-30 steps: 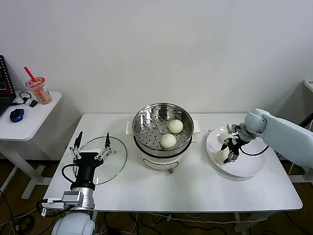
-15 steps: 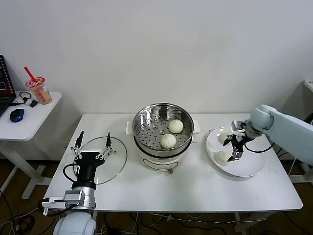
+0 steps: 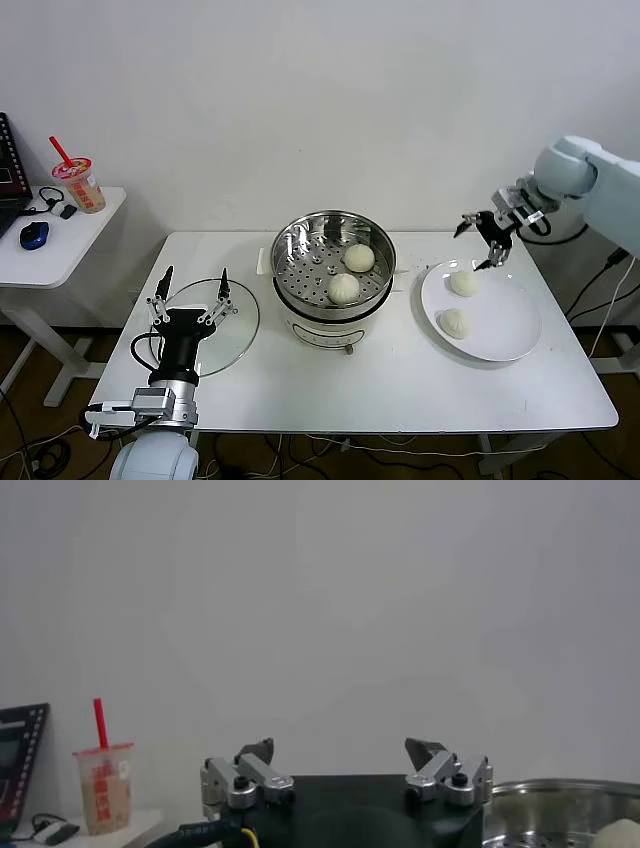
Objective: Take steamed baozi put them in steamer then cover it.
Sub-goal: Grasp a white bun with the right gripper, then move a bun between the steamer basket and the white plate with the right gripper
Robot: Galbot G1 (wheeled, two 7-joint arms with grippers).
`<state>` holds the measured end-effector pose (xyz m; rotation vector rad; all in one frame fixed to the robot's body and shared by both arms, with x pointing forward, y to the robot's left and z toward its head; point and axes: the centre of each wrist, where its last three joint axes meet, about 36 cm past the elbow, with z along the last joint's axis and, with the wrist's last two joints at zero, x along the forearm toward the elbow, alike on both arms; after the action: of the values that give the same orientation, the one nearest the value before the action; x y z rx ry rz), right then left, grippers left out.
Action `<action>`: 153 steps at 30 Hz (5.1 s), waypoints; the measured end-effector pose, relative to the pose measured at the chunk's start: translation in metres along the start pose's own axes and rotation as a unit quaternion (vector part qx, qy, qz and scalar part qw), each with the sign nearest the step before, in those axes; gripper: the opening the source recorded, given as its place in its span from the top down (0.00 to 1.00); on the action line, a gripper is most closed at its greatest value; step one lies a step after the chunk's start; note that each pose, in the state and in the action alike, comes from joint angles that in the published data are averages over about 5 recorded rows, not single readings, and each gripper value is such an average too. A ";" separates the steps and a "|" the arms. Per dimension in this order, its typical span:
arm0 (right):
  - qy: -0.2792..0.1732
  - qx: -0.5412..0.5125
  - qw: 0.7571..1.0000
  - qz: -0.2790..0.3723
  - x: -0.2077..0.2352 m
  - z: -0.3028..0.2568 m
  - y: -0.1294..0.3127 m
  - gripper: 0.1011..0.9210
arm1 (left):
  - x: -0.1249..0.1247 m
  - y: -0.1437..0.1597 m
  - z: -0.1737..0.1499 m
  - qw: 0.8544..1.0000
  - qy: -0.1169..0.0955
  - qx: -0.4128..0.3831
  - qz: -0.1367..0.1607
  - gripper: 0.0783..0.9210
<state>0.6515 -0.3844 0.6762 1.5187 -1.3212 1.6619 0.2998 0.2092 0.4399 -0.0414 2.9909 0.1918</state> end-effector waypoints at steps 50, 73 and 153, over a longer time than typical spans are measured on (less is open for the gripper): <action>-0.048 0.570 0.819 -0.048 -0.107 -0.238 -0.123 0.12 | -0.020 0.000 -0.010 1.000 -0.001 0.018 -0.023 0.12; -0.056 0.564 0.820 -0.073 -0.137 -0.232 -0.110 0.12 | -0.020 -0.003 -0.009 0.999 0.004 0.026 -0.024 0.12; 0.021 0.320 0.943 -0.091 -0.001 -0.019 -0.062 0.45 | -0.017 -0.021 -0.010 0.999 0.014 0.034 0.003 0.12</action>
<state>0.6971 -0.3434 0.6962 1.8692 -0.6020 2.0974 0.3162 0.1877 0.4496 -0.0270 3.0229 0.0901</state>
